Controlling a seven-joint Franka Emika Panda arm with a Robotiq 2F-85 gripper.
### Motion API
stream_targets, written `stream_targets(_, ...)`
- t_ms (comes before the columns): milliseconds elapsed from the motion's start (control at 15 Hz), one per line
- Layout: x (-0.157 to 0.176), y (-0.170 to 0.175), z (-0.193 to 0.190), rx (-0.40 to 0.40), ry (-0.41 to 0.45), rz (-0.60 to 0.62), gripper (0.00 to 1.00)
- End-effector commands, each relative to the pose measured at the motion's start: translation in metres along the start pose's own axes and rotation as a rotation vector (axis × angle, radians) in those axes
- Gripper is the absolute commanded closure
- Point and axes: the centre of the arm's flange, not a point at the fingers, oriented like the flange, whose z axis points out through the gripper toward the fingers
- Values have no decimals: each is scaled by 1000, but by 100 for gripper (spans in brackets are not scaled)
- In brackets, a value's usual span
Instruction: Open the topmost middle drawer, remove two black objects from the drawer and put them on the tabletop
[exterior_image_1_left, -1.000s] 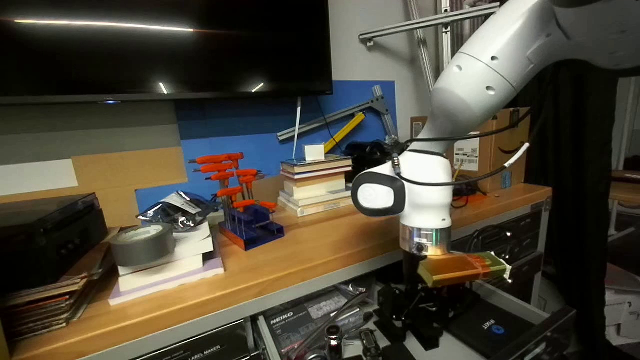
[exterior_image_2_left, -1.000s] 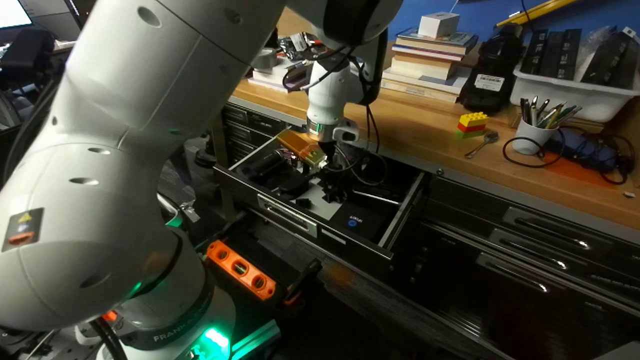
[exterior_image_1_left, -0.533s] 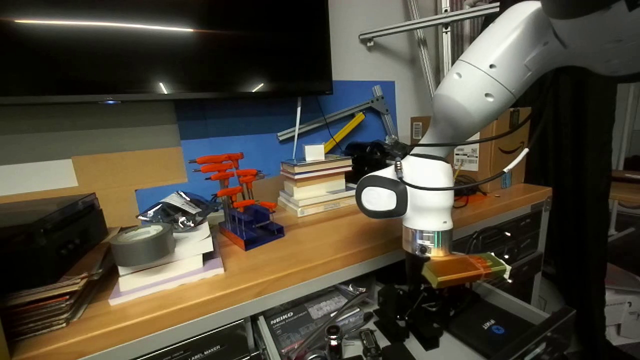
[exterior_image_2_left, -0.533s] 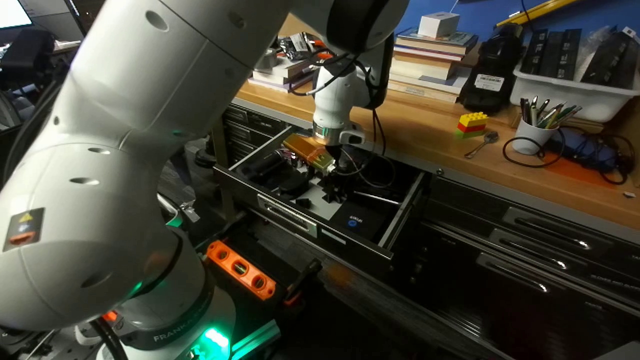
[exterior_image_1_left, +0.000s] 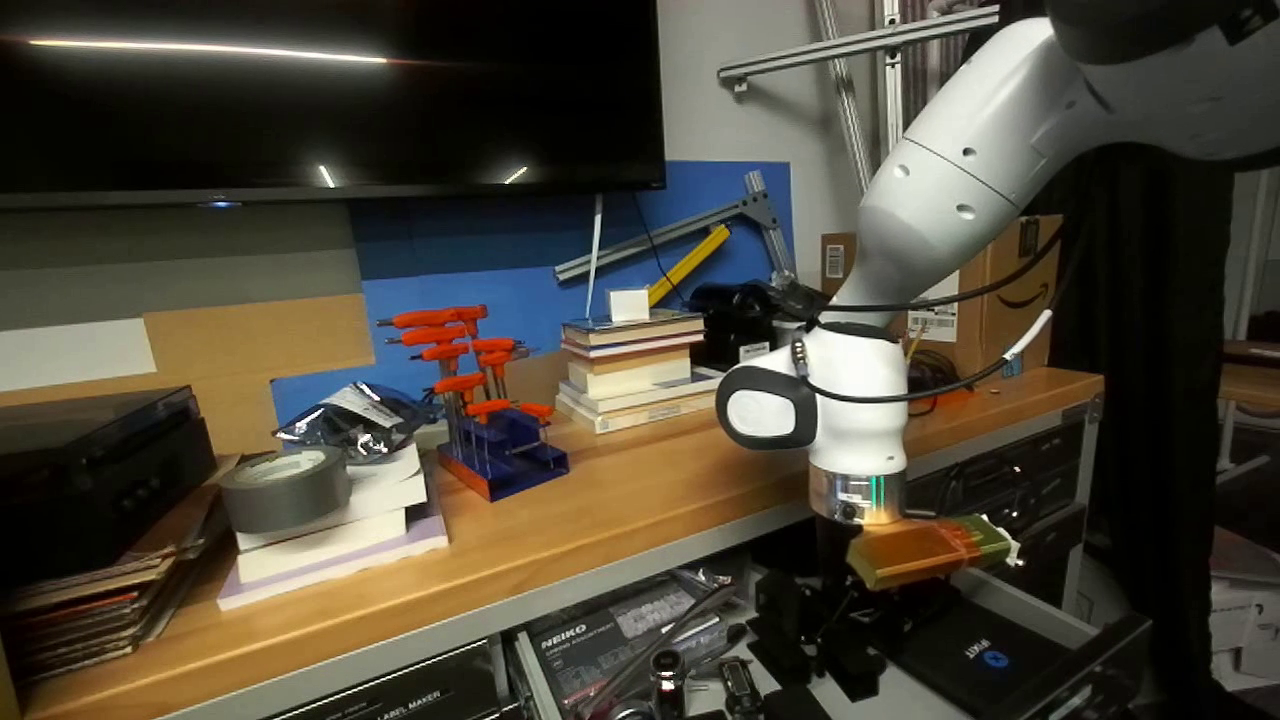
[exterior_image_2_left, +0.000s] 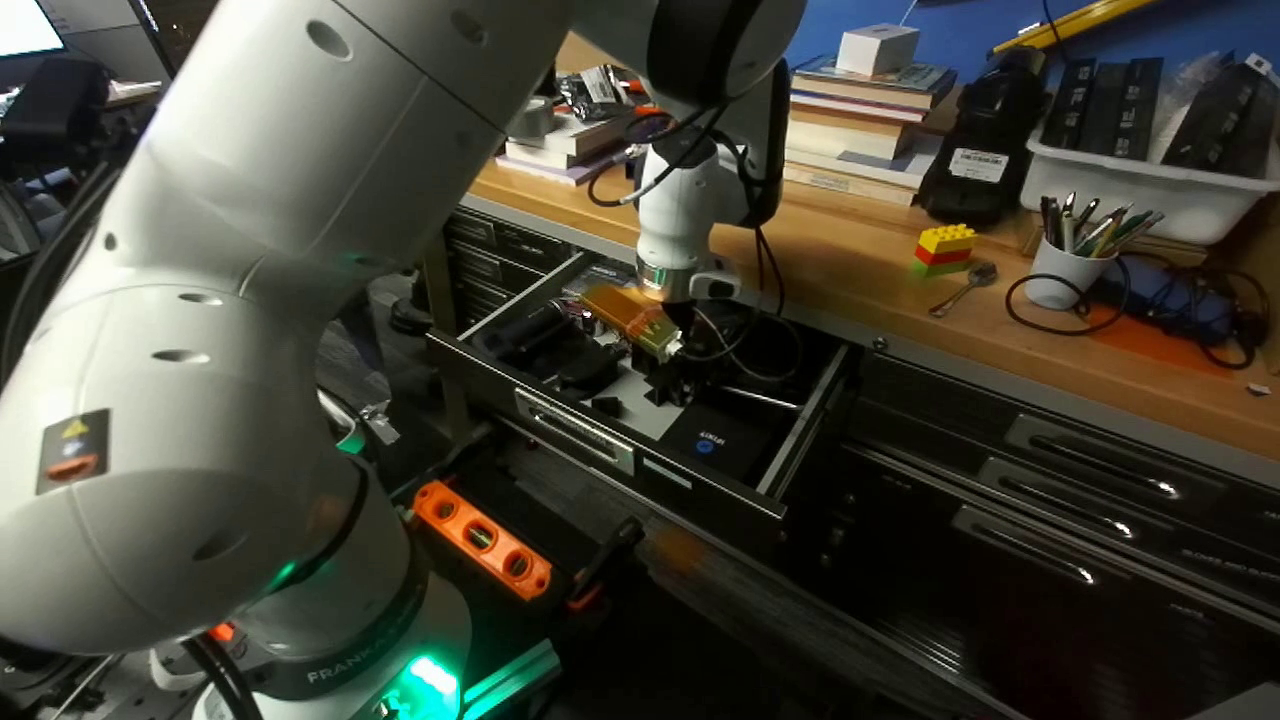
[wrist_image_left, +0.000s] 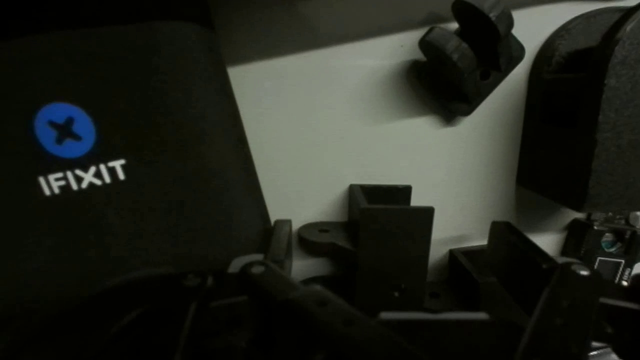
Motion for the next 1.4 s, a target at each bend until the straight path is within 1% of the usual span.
stream_targets(0,13,-1,6,-2,5,-6,0)
stream_targets(267,15,-2,12,13,1,-4,0)
stream_targets(333,15,-2,14,17,2,-5,25)
stream_targets(400,15,-2,15,20,2,-8,26)
stream_targets(467,15,-3,15,23,3,-6,32)
stream_targets(533,15,-3,16,25,3,-5,42)
stream_targets(733,16,-3,15,26,3,2,64)
stream_targets(933,16,-3,10,22,2,23,64)
stream_targets(1067,14,-4,-1,16,12,44,64)
stream_targets(1333,13,-12,-42,4,23,92,64)
